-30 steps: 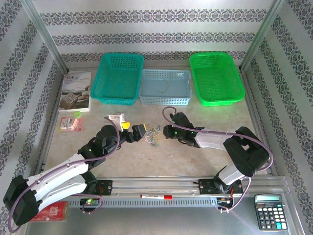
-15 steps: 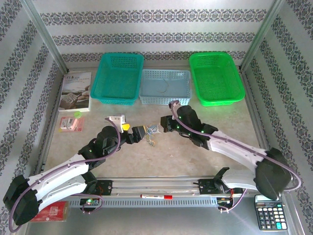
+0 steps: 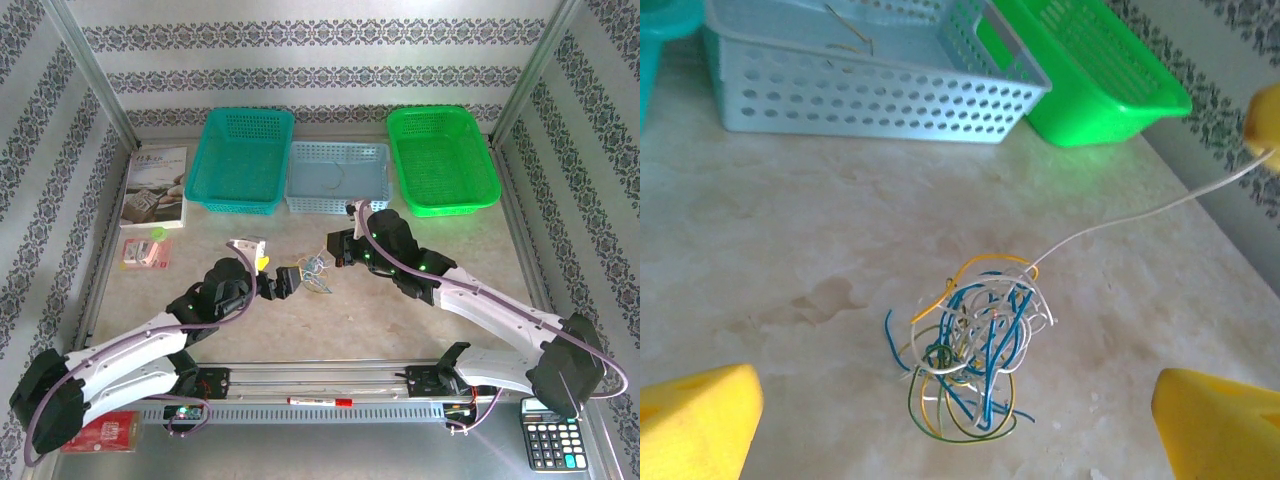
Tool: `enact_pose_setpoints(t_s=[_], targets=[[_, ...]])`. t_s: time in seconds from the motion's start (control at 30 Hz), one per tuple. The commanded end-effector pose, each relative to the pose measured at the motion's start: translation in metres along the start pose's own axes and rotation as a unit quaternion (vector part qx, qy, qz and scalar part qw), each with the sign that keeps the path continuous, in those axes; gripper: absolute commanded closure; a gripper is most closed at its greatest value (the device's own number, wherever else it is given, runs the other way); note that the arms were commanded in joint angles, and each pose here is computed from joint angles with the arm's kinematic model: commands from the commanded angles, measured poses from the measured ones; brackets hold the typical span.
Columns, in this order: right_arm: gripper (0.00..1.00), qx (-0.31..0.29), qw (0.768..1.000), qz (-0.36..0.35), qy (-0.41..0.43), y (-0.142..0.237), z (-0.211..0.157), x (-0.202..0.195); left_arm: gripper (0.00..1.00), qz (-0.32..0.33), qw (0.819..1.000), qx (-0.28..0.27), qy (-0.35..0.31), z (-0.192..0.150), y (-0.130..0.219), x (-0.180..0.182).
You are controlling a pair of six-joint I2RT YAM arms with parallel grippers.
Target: Untangle the cables
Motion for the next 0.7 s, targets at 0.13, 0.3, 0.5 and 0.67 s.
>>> enact_pose_setpoints(t_s=[0.13,0.3,0.5,0.67], targets=[[1.0,-0.019,0.999,0.033,0.007,0.006,0.017,0.02,0.0,-0.057,0.997,0.006,-0.055,0.01,-0.022,-0.021],[1.0,-0.017,0.999,0.04,0.009,0.005,0.017,0.027,0.0,-0.068,0.995,-0.001,-0.069,0.017,-0.039,-0.028],[1.0,-0.019,0.999,0.05,0.007,0.007,0.019,0.033,0.0,-0.073,0.994,0.005,-0.076,0.017,-0.063,-0.032],[1.0,-0.03,0.997,0.07,0.0,0.016,0.026,0.043,0.11,-0.064,0.995,0.011,-0.077,0.008,-0.08,-0.026]])
Point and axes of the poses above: each hand's point on the last joint's axis, 136 mm out from that joint toward the fingers, its own y axis back along the fingers, its own x axis along the line the jaws close on, z = x × y, the point moved 9 cm from there along y, back along the fingers, and after that the axes turned 5 degrees about y, right-handed, at the moved point
